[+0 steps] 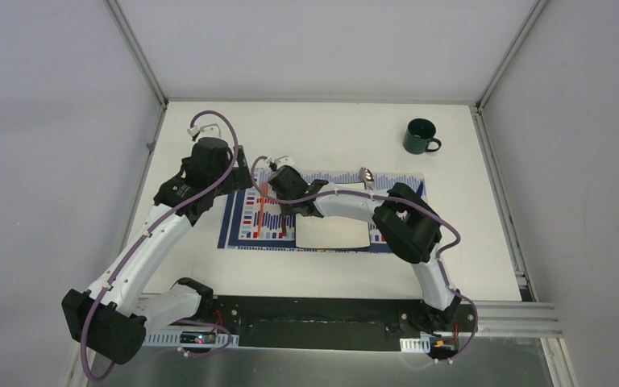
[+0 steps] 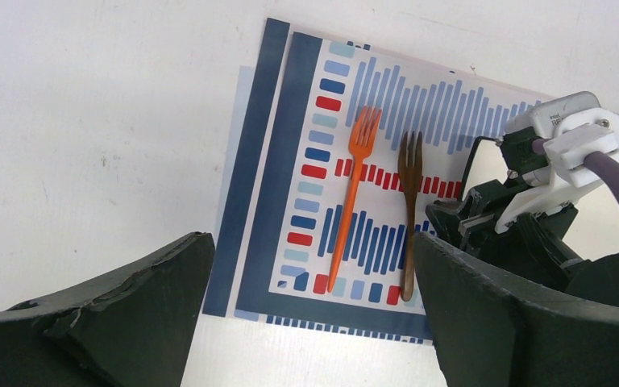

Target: Set the dinner table for one person

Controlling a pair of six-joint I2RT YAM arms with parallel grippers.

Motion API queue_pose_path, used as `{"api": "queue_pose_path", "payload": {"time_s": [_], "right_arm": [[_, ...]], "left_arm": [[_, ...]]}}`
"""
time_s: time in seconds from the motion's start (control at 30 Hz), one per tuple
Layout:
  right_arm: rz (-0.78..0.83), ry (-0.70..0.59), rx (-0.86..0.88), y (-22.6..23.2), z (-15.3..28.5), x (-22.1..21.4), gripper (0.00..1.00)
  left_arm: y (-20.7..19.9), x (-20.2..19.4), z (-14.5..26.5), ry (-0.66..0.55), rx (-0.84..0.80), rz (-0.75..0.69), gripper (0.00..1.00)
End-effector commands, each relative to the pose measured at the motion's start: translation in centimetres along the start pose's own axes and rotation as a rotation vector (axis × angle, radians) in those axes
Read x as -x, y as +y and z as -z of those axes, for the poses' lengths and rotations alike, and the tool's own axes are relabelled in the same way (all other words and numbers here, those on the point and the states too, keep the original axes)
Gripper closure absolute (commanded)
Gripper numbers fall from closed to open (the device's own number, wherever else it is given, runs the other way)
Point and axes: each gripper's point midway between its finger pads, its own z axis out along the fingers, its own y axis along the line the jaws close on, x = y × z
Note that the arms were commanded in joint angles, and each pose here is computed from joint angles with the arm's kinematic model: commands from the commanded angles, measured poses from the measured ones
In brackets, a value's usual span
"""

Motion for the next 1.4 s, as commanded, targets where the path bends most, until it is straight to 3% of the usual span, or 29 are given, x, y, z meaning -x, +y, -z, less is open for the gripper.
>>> {"api": "queue_pose_path", "payload": {"time_s": [0.0, 0.3, 0.7, 1.37], "right_arm": [[-0.034, 0.049, 0.030, 0.5, -0.4, -2.6, 1.00], [-0.020, 0.082, 0.055, 1.9, 1.1, -5.4, 1.00], [0.024, 0.064, 0.104, 5.2, 2.3, -4.9, 1.00], [0.060, 0.062, 0.081, 5.7, 0.3, -4.2, 1.00]], "left_arm": [[0.1, 1.3, 0.7, -0.063, 0.005, 0.019, 0.01], [0.3, 1.3, 0.9, -0.067, 0.007, 0.022, 0.01], [0.5, 1.3, 1.1, -0.070, 0.013, 0.024, 0.01], [0.6, 1.3, 1.0, -0.069, 0.022, 0.020, 0.01]]}}
